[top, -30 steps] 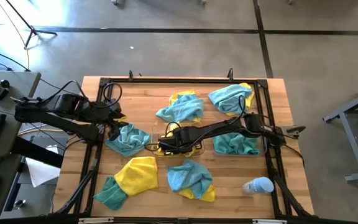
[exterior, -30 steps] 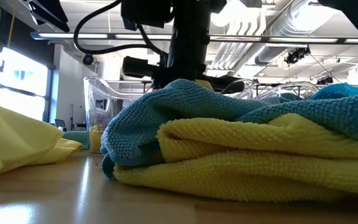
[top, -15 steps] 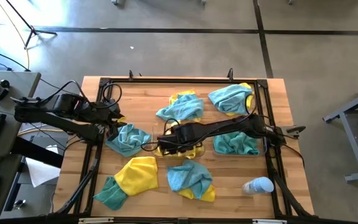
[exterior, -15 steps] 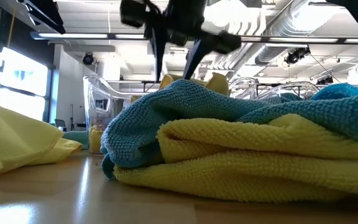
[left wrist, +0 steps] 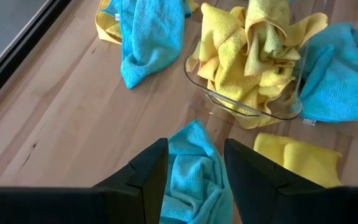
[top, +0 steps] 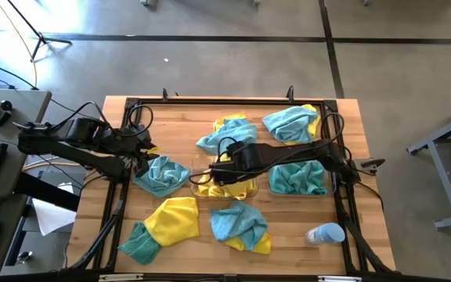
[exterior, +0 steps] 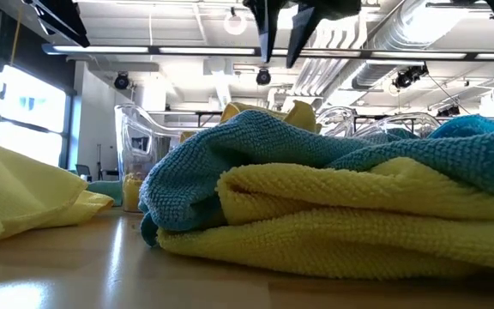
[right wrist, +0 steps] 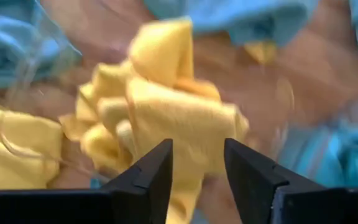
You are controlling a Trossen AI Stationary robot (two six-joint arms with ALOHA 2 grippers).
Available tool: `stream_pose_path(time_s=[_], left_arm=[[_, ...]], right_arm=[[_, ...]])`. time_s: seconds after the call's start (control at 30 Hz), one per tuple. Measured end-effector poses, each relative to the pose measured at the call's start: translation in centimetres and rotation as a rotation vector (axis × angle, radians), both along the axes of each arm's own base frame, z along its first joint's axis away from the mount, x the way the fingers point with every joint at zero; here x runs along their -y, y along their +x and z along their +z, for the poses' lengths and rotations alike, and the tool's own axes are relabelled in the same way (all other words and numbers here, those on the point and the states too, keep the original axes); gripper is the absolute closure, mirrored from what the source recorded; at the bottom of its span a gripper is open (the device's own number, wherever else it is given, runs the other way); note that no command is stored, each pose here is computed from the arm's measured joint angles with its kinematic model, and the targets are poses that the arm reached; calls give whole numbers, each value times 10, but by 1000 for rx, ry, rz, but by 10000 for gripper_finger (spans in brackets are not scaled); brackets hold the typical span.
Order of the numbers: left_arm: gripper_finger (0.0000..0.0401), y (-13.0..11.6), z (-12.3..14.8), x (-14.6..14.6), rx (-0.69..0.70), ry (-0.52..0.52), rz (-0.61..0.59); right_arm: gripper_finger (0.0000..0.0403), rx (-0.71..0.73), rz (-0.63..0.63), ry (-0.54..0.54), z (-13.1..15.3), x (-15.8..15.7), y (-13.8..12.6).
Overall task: Sort microfiber towel by color & place in baskets
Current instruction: Put the blue microfiber cloth into the right transparent bin
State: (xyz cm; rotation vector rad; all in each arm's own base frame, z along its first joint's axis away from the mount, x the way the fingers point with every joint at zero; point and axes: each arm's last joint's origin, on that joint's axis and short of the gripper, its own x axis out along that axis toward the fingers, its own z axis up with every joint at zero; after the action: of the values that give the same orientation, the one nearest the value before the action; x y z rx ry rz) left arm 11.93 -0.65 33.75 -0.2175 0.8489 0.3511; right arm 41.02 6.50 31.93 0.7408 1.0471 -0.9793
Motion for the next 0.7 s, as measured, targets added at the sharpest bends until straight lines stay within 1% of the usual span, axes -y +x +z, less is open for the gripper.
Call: stream_pose_path(time_s=[0.1,0.2,0.27,0.37,0.47,0.57,0.7], left_arm=[[256,0,0,0,0,-2,2],[256,0,0,0,4,-7,8],[256,0,0,0,6,-11,16],[256,-1,0,0,10,-17,24],[256,-1,0,0,13,-25,36],[256,-1,0,0,19,-28,50],[256,0,1,-1,39,-13,91]], right_arm=[[285,-22,33,-51,1,12,-2],[308,-84,46,-80,-8,28,-6],[324,-135,32,-85,-16,41,-11],[346,-200,4,-102,-27,59,-25],[367,-163,-32,-130,-33,74,-42],[387,-87,-39,-132,-39,88,-65],[401,3,-90,-117,-48,110,-109]])
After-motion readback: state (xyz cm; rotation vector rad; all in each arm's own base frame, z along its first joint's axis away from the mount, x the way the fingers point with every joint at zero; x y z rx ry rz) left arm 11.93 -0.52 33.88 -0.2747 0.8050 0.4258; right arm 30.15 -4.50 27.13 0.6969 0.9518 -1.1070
